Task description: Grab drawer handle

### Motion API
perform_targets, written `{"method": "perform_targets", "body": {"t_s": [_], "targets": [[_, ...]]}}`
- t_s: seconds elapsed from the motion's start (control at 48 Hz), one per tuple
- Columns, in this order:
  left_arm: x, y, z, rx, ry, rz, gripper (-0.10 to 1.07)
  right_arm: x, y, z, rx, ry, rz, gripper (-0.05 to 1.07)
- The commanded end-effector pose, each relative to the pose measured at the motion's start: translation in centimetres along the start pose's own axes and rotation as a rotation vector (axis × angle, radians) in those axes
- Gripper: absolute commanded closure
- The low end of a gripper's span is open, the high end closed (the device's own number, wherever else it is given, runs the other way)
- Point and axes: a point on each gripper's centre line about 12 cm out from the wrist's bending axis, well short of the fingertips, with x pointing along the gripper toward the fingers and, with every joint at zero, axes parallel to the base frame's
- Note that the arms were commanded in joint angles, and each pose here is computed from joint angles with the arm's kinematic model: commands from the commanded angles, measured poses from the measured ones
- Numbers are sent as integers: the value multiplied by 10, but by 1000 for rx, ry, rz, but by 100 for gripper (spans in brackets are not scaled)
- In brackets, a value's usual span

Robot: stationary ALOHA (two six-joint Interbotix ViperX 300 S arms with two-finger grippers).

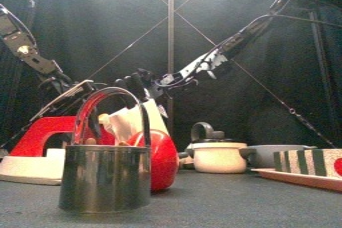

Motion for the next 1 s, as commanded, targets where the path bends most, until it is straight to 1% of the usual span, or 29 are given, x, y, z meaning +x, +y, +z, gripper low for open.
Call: {"method": "perform_targets", "body": {"t_s": [0.0, 0.271, 0.417, 0.521, 0.667, 0.75, 0.979], "targets": [[2, -6, 8, -16, -22, -18, 15, -6, 3, 11, -11, -23, 5, 78], [3, -6, 11, -66, -43, -38, 15, -6, 3, 10, -14, -21, 4, 78], [3, -7, 12, -71, -46, -42, 16, -6, 3, 11, -15, -21, 4, 78], [5, -5, 11, -71, -40, -34, 20, -6, 3, 11, -15, -21, 4, 78], [8, -4, 10, -77, -35, -25, 30, -6, 3, 11, -20, -21, 4, 78], [8, -3, 9, -77, -33, -22, 33, -7, 4, 11, -27, -21, 6, 78], [7, -3, 7, -82, -29, -23, 35, -6, 5, 10, -28, -21, 9, 78]]}}
